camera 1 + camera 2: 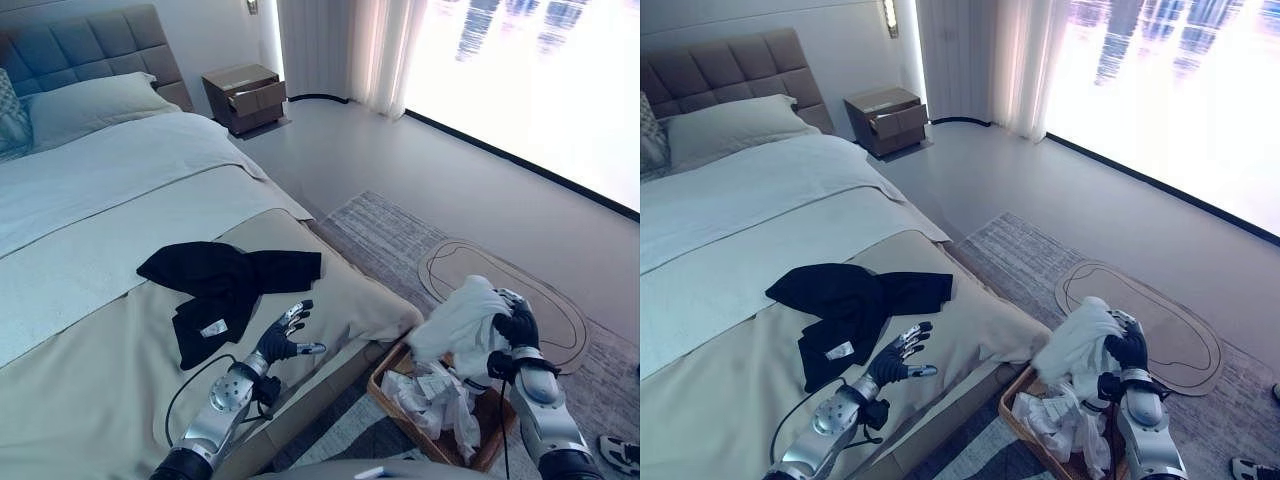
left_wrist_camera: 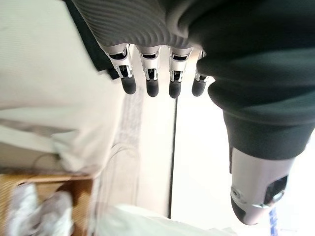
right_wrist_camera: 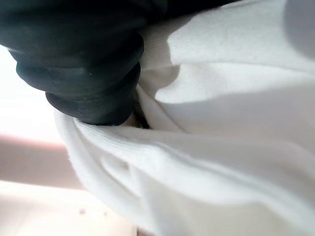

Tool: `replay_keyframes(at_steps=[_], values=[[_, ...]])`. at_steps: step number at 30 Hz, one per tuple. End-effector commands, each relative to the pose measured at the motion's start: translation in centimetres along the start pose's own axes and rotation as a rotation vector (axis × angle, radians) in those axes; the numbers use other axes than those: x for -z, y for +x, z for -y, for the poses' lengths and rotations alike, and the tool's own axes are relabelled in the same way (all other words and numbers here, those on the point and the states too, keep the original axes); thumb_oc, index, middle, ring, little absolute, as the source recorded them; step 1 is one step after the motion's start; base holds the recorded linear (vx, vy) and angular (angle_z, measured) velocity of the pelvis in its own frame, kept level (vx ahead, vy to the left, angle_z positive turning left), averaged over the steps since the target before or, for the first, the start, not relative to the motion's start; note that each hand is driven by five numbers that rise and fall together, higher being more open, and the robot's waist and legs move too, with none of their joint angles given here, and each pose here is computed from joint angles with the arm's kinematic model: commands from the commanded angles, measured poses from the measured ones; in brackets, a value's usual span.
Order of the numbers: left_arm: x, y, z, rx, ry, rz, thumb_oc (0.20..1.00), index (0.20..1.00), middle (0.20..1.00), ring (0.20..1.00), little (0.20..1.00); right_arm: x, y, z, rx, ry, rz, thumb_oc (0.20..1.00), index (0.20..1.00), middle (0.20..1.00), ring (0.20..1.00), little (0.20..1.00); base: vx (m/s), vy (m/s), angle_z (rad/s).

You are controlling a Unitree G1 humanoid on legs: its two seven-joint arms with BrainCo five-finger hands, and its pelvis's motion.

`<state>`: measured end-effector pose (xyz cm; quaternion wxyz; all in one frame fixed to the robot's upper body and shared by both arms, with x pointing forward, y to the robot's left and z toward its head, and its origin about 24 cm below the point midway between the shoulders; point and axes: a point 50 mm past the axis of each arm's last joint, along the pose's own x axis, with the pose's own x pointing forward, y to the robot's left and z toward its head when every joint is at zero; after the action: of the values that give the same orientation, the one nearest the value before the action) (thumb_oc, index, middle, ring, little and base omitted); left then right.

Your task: Pick up clothes into the bucket

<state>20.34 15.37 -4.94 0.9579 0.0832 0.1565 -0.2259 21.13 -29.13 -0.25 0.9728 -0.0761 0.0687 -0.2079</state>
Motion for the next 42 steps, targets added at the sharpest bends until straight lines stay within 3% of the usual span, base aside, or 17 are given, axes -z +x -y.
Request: replay_keyframes(at_steps=[1,10,13,15,18,25,34,42], values=[[0.1,-0.4,-1.1,-0.016,-0.018,0.013,1.000,1.000,1.000,1.000,1.000,-6.1,2.4,1.8,0.119,0.128,0.289,0.200,0.200,0.200,0.200,0.200,0.00,0.013,-0.13],[2.1,-1.7,-1.5,0.017,-0.086,-0.070,1.000,1.000,1.000,1.000,1.000,-8.5,2.7,3.8,0.207,0.211,0.393,0.200,0.200,0.200,0.200,0.200,0.00,0.004,-0.02],[3.2,-2.2,-1.8,-0.065,-0.347,-0.069,1.000,1.000,1.000,1.000,1.000,-8.2,2.4,4.3,0.227,0.228,0.384,0.200,0.200,0.200,0.200,0.200,0.00,0.000,-0.05],[3.3,-2.3,-2.0,-0.090,-0.367,-0.062,1.000,1.000,1.000,1.000,1.000,-8.0,2.4,4.3,0.230,0.230,0.376,0.200,0.200,0.200,0.200,0.200,-0.01,-0.005,-0.06],[1.7,-2.7,-3.3,-0.154,-0.331,0.033,1.000,1.000,1.000,1.000,1.000,-6.6,1.9,5.1,0.274,0.231,0.328,0.200,0.200,0.200,0.200,0.200,-0.04,-0.004,-0.09],[-1.7,-1.6,-3.8,-0.155,-0.508,0.242,1.000,1.000,1.000,1.000,1.000,-6.5,3.6,4.7,0.314,0.261,0.293,0.200,0.200,0.200,0.200,0.200,-0.15,0.043,0.02],[-8.6,-0.6,-4.0,-0.092,-0.426,0.521,1.000,1.000,1.000,1.000,1.000,-10.3,7.1,2.2,0.280,0.172,0.343,0.200,0.200,0.200,0.200,0.200,-0.14,-0.002,-0.14],[-12.3,-1.5,-4.7,-0.109,-0.399,0.693,1.000,1.000,1.000,1.000,1.000,-14.2,9.0,2.7,0.328,0.169,0.422,0.200,0.200,0.200,0.200,0.200,-0.11,-0.033,-0.02]])
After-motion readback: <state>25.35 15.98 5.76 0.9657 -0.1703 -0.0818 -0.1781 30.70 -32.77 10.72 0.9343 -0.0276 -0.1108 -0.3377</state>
